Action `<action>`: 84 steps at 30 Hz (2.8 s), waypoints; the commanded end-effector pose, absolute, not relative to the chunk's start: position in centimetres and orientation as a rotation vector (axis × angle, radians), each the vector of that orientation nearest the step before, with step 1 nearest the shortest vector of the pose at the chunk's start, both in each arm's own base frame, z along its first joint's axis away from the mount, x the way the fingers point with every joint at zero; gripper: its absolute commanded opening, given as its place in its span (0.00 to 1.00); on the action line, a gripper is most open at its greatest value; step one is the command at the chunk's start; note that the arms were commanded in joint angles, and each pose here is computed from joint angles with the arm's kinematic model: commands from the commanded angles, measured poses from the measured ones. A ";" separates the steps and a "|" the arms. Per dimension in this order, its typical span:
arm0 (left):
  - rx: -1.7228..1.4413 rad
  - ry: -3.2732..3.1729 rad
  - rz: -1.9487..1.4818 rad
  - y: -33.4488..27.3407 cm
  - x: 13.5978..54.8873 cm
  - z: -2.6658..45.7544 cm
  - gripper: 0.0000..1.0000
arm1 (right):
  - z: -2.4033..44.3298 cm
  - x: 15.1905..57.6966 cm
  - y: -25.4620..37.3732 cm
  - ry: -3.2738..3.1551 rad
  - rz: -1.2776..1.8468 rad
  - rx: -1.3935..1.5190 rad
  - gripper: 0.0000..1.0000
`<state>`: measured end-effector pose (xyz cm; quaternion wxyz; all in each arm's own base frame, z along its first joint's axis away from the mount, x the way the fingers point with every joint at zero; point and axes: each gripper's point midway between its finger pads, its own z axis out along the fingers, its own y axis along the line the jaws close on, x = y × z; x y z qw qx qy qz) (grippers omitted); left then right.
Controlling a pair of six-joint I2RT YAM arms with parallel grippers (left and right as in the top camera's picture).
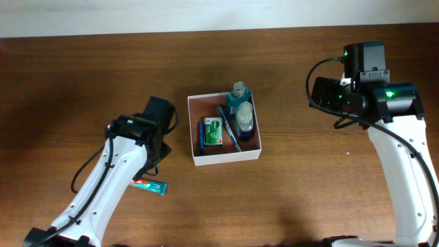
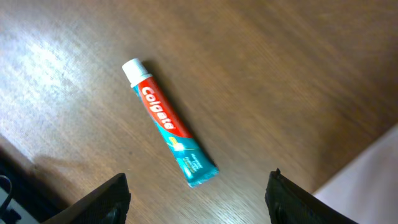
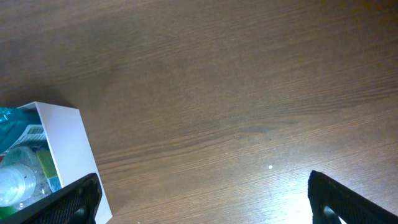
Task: Pack container
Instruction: 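Raise the left gripper out of the box toward the toothpaste, then lower the left gripper and close it on the Colgate toothpaste tube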
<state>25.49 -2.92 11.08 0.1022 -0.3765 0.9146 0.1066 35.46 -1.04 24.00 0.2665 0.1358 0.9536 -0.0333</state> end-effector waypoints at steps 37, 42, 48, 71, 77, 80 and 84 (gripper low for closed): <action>-1.356 2.618 0.256 -1.2 22.2 0.8 0.71 | 23.9 35.5 -1.3 2.576 -0.103 0.379 0.98; -1.357 2.622 0.263 -1.2 22.0 0.8 0.71 | 23.9 35.5 -1.3 2.576 -0.103 0.379 0.98; -1.357 2.621 0.280 -0.8 21.4 0.1 0.71 | 23.9 35.5 -1.3 2.576 -0.103 0.379 0.98; -1.360 2.607 0.262 -0.8 21.4 -0.4 0.44 | 23.9 35.5 -1.3 2.576 -0.103 0.379 0.98; -1.360 2.606 0.262 -0.8 21.5 -0.4 0.42 | 23.9 35.5 -1.3 2.576 -0.103 0.379 0.98; -1.354 2.594 0.281 -0.6 21.5 -0.4 0.33 | 23.9 35.5 -1.3 2.576 -0.103 0.379 0.98; -1.347 2.583 0.302 -0.2 21.6 -0.3 0.30 | 23.9 35.5 -1.3 2.576 -0.103 0.379 0.98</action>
